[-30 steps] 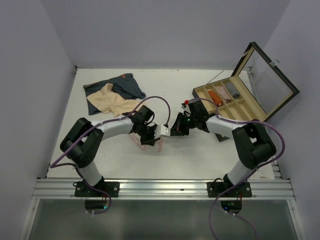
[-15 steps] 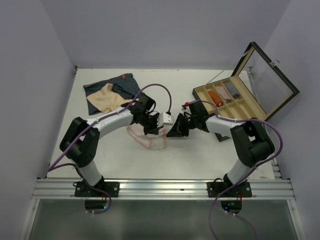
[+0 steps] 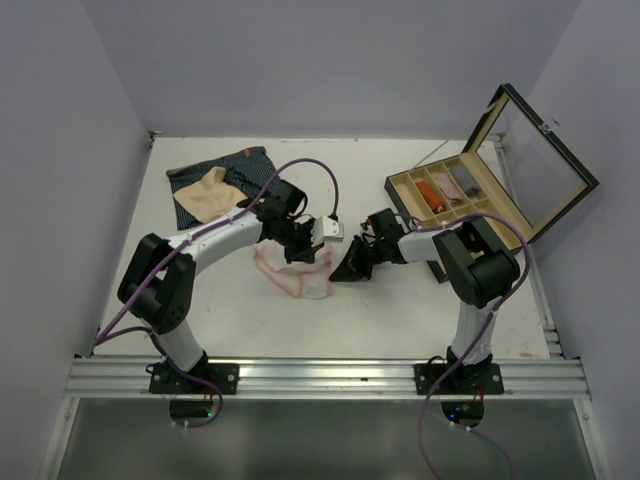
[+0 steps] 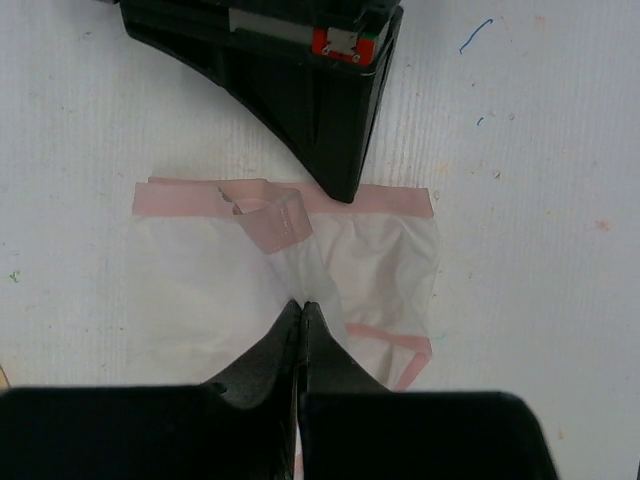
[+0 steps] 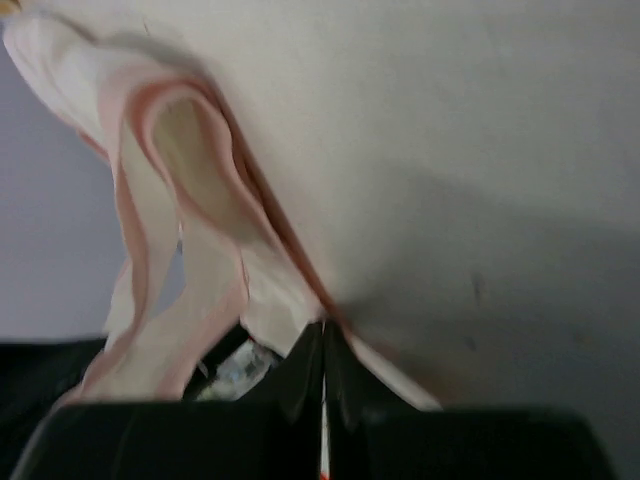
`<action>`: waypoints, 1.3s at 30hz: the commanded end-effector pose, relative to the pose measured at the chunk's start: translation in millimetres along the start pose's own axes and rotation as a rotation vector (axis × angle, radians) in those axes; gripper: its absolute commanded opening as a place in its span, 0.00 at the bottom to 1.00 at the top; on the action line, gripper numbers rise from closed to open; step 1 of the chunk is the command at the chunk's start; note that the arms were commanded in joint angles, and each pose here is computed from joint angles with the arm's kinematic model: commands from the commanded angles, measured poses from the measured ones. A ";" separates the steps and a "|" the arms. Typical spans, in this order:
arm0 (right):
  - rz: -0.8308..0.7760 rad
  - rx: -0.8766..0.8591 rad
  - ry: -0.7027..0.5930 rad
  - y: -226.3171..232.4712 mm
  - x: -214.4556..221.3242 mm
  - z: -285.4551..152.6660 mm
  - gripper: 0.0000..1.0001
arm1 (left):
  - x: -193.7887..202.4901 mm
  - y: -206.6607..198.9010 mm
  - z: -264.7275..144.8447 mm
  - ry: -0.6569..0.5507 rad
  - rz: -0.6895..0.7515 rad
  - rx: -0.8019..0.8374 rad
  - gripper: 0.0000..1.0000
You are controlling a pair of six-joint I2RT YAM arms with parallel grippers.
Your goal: Roll the underwear
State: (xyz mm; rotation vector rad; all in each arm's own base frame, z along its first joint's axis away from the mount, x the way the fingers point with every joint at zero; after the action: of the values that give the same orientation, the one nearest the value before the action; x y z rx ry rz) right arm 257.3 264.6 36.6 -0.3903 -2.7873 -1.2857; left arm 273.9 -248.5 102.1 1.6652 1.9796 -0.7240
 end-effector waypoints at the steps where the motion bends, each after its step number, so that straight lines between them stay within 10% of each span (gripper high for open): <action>1: -0.022 -0.081 -0.024 26.7 -17.3 5.2 0.00 | -27.6 0.1 -18.9 -0.075 0.020 -0.008 0.00; 39: -0.001 -0.160 -0.144 31.8 -39.1 26.9 0.00 | -28.4 -24.7 -31.1 -0.088 0.003 0.071 0.00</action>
State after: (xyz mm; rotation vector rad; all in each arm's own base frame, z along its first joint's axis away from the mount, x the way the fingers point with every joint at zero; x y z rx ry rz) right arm 301.9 298.0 35.1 -0.4637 -2.7807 -1.5440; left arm 263.8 -249.2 131.3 1.6616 1.9434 -0.7810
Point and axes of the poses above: each gripper's point midway between its finger pads, its own z axis out along the fingers, its own y axis along the line the jaws close on, x = y × z, the point moved 3 cm from there along -z, back along the fingers, and after that the axes turned 5 degrees about -z, right-handed, at the moved point
